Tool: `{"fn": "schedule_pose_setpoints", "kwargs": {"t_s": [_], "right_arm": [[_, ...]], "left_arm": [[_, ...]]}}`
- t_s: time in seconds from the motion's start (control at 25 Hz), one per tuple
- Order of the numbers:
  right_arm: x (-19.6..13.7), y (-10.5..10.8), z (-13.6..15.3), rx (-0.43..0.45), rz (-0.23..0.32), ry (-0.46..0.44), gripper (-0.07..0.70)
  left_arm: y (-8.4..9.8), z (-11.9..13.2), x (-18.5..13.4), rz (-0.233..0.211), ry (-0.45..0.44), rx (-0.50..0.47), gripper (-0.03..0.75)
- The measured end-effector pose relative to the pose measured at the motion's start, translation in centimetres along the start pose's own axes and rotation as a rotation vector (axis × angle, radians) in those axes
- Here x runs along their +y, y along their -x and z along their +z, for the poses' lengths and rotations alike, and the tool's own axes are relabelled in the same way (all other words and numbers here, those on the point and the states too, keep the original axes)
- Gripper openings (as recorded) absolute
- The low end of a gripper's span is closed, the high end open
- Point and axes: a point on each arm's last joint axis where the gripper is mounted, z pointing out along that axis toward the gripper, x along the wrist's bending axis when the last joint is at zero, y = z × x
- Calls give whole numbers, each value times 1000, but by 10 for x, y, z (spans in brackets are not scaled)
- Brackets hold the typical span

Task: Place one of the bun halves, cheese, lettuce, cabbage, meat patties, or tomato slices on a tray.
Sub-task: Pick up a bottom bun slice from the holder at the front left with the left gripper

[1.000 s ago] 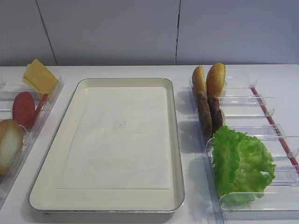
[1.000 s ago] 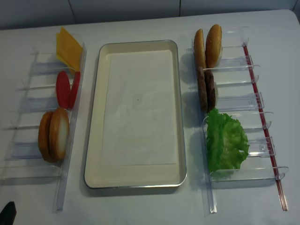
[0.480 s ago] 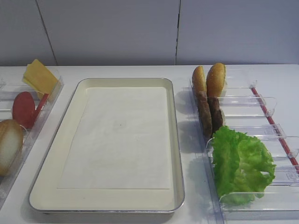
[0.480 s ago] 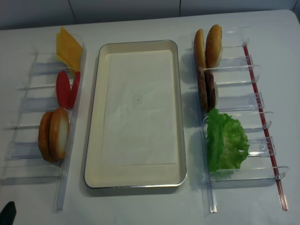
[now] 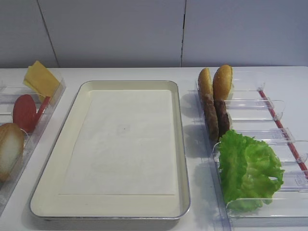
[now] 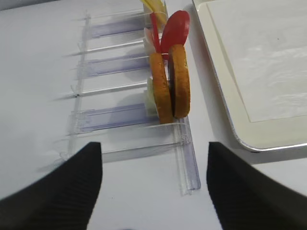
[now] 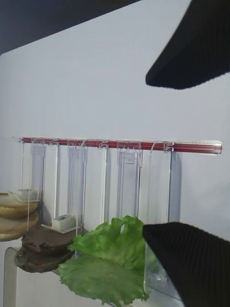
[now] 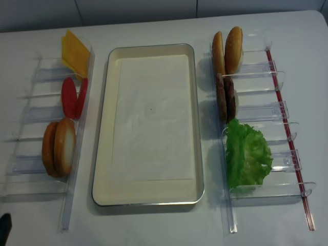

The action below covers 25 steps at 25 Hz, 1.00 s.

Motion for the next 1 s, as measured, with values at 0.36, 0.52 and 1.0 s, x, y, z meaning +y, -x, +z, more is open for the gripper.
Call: {"fn": "schedule_pose_setpoints", "kwargs": {"t_s": [0.36, 0.52, 1.0], "right_arm": [[0, 0, 0, 0, -2, 0, 578], [0, 0, 0, 0, -2, 0, 577], [0, 0, 0, 0, -2, 0, 577]], "left_arm": [[4, 29, 67, -83, -116, -132, 471], [7, 51, 87, -122, -191, -186, 471], [11, 135, 116, -123, -470, -267, 412]]}}
